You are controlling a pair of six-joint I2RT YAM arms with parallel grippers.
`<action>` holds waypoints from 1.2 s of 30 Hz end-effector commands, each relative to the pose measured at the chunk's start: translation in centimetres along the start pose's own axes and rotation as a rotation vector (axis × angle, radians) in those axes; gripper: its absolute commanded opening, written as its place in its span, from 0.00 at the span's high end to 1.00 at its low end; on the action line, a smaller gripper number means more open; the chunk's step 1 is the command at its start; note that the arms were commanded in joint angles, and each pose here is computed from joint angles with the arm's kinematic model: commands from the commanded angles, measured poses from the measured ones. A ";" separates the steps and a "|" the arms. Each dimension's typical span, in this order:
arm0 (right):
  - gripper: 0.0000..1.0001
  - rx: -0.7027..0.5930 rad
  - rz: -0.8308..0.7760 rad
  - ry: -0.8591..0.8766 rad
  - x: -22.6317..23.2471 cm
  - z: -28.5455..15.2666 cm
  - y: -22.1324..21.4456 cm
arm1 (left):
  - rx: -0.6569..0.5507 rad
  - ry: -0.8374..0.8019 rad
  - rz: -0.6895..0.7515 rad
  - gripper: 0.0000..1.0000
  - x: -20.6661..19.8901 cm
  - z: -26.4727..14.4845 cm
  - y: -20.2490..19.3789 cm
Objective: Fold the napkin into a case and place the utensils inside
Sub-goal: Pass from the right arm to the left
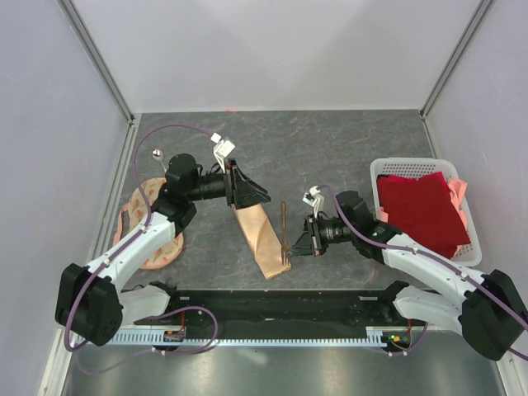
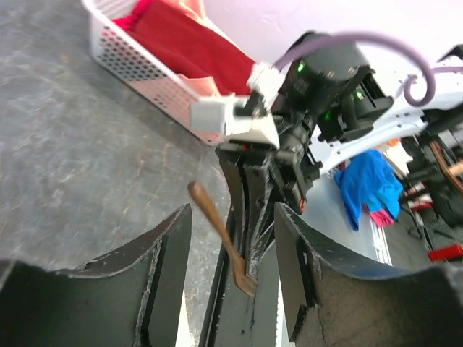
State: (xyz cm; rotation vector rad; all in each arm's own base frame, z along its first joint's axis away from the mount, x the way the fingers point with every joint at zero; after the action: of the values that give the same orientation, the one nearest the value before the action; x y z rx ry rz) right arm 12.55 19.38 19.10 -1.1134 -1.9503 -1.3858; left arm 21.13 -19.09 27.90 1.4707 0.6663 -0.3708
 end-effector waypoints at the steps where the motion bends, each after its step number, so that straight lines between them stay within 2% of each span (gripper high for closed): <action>1: 1.00 0.115 0.058 -0.104 -1.5 0.3 -0.6 | 0.015 0.128 -0.060 0.45 1.0 -0.8 -0.3; 4: 1.00 0.211 0.093 -0.164 -2.4 0.8 -0.9 | -0.011 0.247 -0.095 0.50 1.9 -1.4 0.1; 5: 1.00 0.223 0.076 -0.167 -2.4 1.0 -0.6 | 0.013 0.316 -0.164 0.55 2.5 -1.7 -0.4; 6: 1.00 0.242 0.081 -0.174 -2.5 1.1 -0.6 | 0.010 0.374 -0.202 0.67 3.1 -1.9 -0.6; 8: 1.00 0.309 0.108 -0.198 -2.9 1.8 -0.7 | 0.024 0.519 -0.304 0.76 5.2 -2.0 -2.0; 9: 1.00 0.359 0.126 -0.206 -3.3 2.5 -1.2 | 0.033 0.544 -0.328 0.83 5.8 -2.0 -2.5; 11: 1.00 0.408 0.141 -0.207 -3.3 3.3 -1.1 | 0.041 0.613 -0.366 0.90 7.1 -2.0 -3.6; 18: 1.00 0.548 0.231 -0.223 -4.5 5.8 -1.4 | -0.030 0.842 -0.332 0.94 9.3 -2.6 -5.6; 28: 1.00 0.639 0.294 -0.214 -5.4 6.7 -1.5 | -0.046 0.930 -0.424 0.97 12.3 -1.2 -7.1; 32: 1.00 0.663 0.323 -0.213 -5.7 6.9 -1.6 | -0.031 0.946 -0.435 0.98 13.2 -0.7 -7.1; 34: 1.00 0.668 0.322 -0.190 -5.4 6.9 -1.4 | -0.025 0.876 -0.423 0.98 12.8 -0.1 -6.8; 36: 1.00 0.660 0.295 -0.184 -5.1 6.6 -1.2 | -0.020 0.783 -0.397 0.91 11.5 0.4 -6.7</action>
State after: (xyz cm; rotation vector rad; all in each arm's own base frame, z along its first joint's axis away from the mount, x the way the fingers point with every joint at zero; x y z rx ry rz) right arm 14.36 23.28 10.79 -1.2189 -2.0340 -0.3879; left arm 25.26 -16.38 12.65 1.5027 1.7687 -0.0191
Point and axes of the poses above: each gripper's point midway between its finger pads, its own z axis out along the fingers, its own x axis along the line the jaws close on, y = z × x, the point moved 9 cm from there along -z, back along the fingers, and after that the axes turned 1 degree about -z, right-handed, at the moved point
